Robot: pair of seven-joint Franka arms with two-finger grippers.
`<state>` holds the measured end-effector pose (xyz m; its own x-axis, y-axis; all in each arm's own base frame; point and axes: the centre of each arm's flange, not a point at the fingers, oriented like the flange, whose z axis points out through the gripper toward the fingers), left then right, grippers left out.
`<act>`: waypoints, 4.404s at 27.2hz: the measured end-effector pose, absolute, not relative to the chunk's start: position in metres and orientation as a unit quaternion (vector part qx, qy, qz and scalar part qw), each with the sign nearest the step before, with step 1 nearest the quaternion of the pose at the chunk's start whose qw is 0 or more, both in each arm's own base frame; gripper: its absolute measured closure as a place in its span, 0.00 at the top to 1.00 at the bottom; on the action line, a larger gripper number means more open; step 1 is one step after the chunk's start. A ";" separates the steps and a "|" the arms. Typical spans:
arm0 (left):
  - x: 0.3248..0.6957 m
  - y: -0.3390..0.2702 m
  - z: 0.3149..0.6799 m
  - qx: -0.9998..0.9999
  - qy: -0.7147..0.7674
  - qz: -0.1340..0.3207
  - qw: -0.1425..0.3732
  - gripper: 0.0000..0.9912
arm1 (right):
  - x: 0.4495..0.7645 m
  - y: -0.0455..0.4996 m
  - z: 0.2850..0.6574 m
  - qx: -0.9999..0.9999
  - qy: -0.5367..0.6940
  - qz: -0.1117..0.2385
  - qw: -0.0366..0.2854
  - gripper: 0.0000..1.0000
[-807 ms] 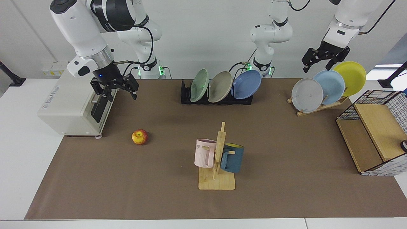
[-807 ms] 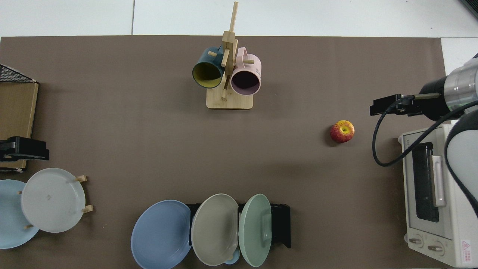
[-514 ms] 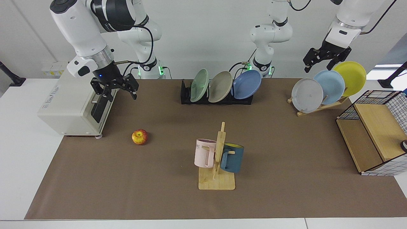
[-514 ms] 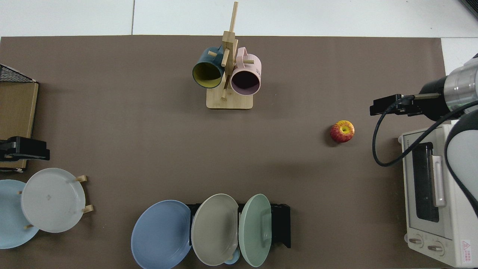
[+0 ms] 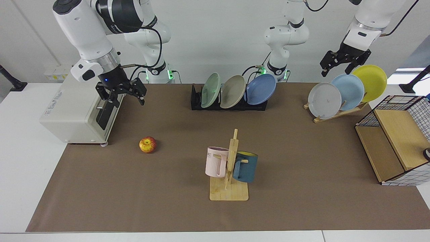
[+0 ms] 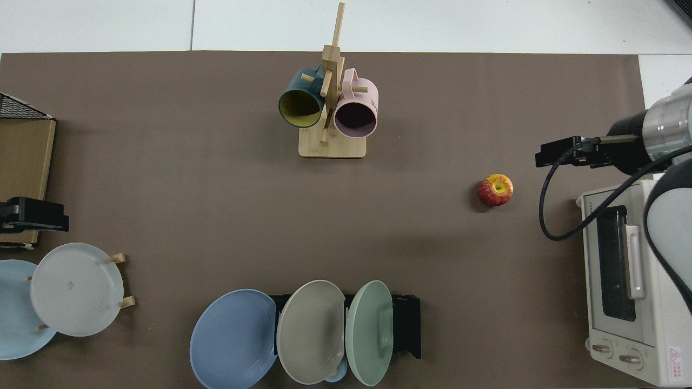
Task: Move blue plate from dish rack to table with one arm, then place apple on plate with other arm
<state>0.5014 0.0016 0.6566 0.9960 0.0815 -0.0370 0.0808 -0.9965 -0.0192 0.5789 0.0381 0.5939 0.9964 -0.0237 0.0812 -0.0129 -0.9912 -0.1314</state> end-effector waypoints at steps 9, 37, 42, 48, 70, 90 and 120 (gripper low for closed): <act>0.501 0.014 0.656 -0.998 -0.052 0.019 0.009 1.00 | 0.579 0.038 0.594 -0.997 0.009 -0.041 0.066 1.00; 0.411 -0.131 0.536 -0.990 0.042 0.062 0.119 1.00 | 0.579 0.038 0.594 -0.997 0.009 -0.041 0.066 1.00; 0.382 -0.152 0.497 -0.986 0.052 0.069 0.146 1.00 | 0.579 0.038 0.594 -0.997 0.009 -0.041 0.066 1.00; 0.351 -0.165 0.468 -0.981 0.081 0.069 0.161 1.00 | 0.579 0.038 0.594 -0.997 0.009 -0.041 0.066 1.00; 0.321 -0.171 0.409 -0.977 0.103 0.069 0.172 0.88 | 0.579 0.038 0.594 -0.997 0.009 -0.041 0.066 1.00; 0.331 -0.170 0.398 -0.979 0.111 0.061 0.159 0.39 | 0.579 0.034 0.594 -0.997 0.013 -0.042 0.065 1.00; 0.371 -0.192 0.508 -0.969 0.099 0.024 0.224 0.07 | 0.575 0.048 0.449 -0.999 0.030 -0.026 0.019 1.00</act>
<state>0.3706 -0.1916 0.5076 0.9792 -0.1816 -0.0907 -0.2030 -0.8796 -0.4302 0.5747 0.0481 0.4490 0.9969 -0.0612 0.0500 -0.0592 -0.9975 -0.0389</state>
